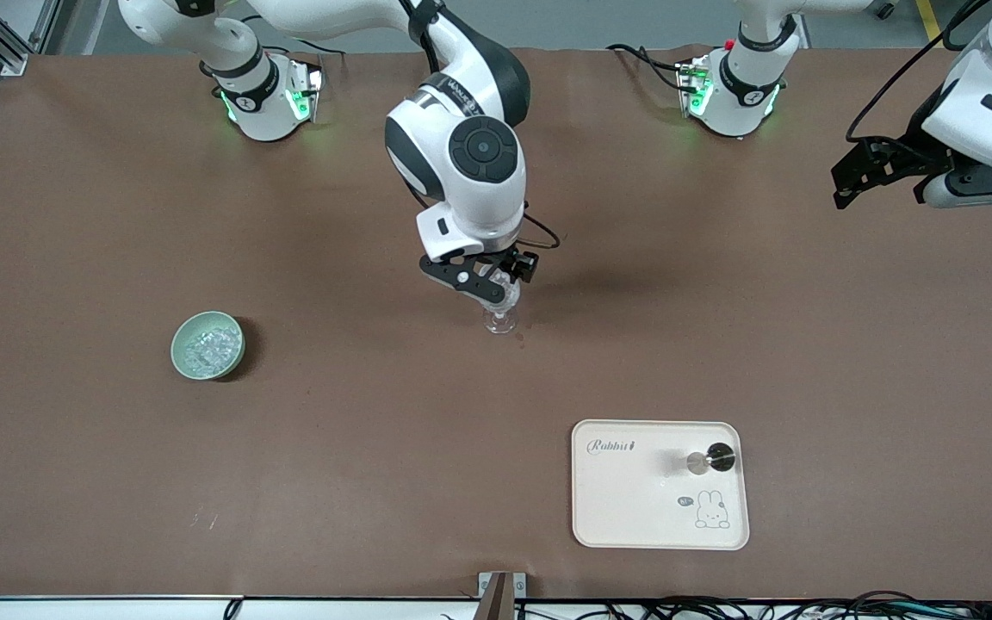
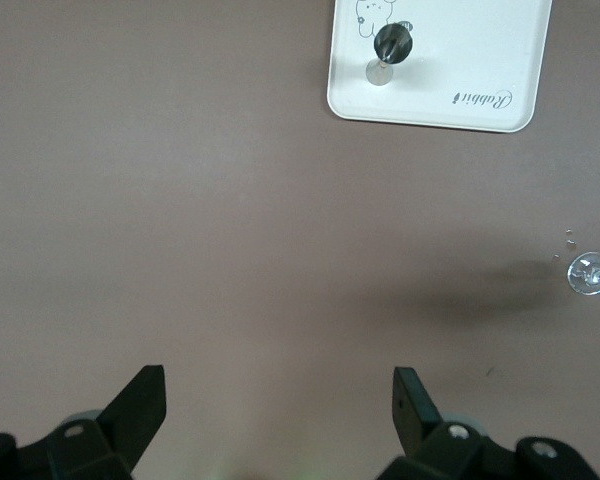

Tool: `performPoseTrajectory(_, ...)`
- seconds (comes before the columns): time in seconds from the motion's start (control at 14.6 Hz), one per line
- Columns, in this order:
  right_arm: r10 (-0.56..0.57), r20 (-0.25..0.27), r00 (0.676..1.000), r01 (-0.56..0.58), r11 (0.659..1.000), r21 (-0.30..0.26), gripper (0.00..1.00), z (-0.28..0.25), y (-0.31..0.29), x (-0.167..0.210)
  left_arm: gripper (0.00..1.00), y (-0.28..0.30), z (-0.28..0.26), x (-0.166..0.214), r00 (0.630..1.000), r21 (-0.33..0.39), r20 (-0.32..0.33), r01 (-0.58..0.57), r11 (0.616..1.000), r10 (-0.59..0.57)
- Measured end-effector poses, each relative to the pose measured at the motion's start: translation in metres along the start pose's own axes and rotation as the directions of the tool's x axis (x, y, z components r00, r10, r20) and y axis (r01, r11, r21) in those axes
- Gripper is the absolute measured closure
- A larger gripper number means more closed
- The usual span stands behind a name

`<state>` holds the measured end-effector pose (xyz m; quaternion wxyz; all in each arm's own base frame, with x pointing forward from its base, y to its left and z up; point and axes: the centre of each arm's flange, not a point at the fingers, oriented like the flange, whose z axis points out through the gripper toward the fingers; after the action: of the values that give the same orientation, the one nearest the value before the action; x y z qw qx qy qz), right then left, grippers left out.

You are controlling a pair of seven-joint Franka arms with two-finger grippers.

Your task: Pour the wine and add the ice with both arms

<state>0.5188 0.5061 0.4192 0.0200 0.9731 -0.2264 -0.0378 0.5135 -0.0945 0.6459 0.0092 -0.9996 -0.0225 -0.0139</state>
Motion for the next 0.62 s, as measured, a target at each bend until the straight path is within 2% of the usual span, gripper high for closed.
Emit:
performPoseTrajectory(0.14,0.029,-0.026,0.999,-0.028,0.999,0.035,0.01,-0.039,0.015,0.019,0.00,-0.001,0.001,0.000,1.000,-0.027,0.009,0.009,1.000,-0.009)
performPoseTrajectory(0.27,0.062,-0.085,0.994,-0.055,0.995,0.084,0.00,-0.095,0.044,0.045,0.00,-0.003,0.005,0.001,1.000,-0.033,0.017,0.020,0.999,-0.020)
performPoseTrajectory(0.41,0.044,-0.152,0.987,-0.032,0.996,0.086,0.00,-0.144,0.082,0.069,0.00,-0.004,0.008,0.002,0.999,-0.034,0.023,0.039,0.999,-0.039)
performPoseTrajectory(0.62,-0.010,-0.194,0.981,0.024,0.997,0.067,0.00,-0.191,0.143,0.112,0.00,-0.003,0.015,0.008,0.997,-0.034,0.025,0.075,0.997,-0.074)
